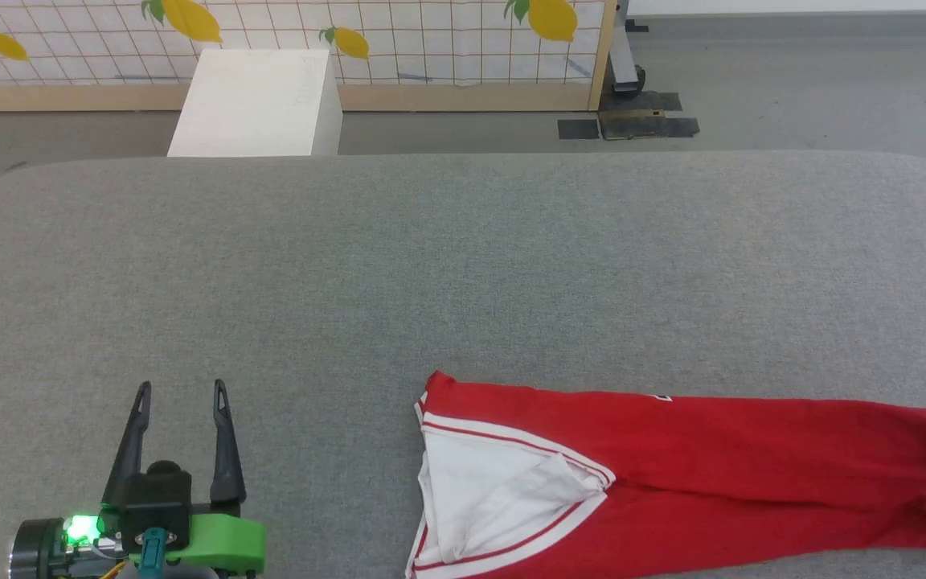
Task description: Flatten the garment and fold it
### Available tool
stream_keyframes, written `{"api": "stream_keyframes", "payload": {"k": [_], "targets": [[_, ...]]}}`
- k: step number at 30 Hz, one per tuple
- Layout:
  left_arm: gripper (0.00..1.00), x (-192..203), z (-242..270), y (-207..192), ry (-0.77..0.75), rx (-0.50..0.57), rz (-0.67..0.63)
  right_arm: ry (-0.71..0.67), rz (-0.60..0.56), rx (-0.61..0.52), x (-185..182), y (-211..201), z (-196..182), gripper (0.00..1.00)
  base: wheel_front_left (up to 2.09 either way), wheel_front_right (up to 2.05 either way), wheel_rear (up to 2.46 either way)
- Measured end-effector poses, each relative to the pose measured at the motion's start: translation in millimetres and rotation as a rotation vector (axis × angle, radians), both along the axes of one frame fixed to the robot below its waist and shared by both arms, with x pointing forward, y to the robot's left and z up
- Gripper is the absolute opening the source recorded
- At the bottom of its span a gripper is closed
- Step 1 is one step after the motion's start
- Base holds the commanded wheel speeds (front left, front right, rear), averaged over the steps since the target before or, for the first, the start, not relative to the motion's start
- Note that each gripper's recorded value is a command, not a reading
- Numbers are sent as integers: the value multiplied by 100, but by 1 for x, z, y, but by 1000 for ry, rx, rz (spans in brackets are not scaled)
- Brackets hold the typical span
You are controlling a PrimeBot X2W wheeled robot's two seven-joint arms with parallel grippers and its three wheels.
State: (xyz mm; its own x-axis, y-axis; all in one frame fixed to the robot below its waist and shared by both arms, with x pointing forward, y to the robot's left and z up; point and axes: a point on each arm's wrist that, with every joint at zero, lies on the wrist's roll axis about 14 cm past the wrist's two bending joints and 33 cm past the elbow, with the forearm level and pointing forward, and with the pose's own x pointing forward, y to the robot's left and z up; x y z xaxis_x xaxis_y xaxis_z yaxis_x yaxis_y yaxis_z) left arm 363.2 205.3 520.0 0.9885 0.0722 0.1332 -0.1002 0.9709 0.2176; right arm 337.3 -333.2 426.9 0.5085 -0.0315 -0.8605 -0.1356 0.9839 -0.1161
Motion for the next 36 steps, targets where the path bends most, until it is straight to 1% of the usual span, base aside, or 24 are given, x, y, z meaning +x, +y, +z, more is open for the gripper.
{"api": "stream_keyframes", "payload": {"k": [4, 7, 10, 12, 15, 18, 23, 28, 33, 36], "targets": [[100, 1, -2, -2, 7, 2, -10, 2, -1, 22, -3, 6, -4, 0, 0, 0, 0], [100, 0, -3, -3, 9, 3, -13, -30, 59, 49, 0, 25, 2, 0, 0, 0, 0], [100, -2, -2, -3, 7, 4, -18, -64, 144, 99, 0, 54, 13, 0, 0, 0, 0], [100, -3, -1, -3, 4, 4, -18, -86, 214, 102, -2, 69, 23, 0, 0, 0, 0], [100, -3, -2, -4, 7, 7, -19, -116, 294, 139, 0, 94, 36, 0, 0, 0, 0], [100, -3, -4, -4, 14, 9, -19, -130, 383, 180, -2, 125, 42, 0, 0, 0, 0], [100, -5, -9, -2, 31, 5, -9, -114, 540, 258, -6, 184, 45, 0, 0, 0, 0], [100, -4, -14, -1, 46, 0, -6, -125, 675, 299, 4, 234, 49, 0, 0, 0, 0], [100, 3, -13, 4, 43, -4, 14, -84, 809, 334, 9, 287, 39, 0, 0, 0, 0], [100, 4, -16, 5, 51, -9, 24, -62, 862, 348, 13, 313, 31, 0, 0, 0, 0]]}}
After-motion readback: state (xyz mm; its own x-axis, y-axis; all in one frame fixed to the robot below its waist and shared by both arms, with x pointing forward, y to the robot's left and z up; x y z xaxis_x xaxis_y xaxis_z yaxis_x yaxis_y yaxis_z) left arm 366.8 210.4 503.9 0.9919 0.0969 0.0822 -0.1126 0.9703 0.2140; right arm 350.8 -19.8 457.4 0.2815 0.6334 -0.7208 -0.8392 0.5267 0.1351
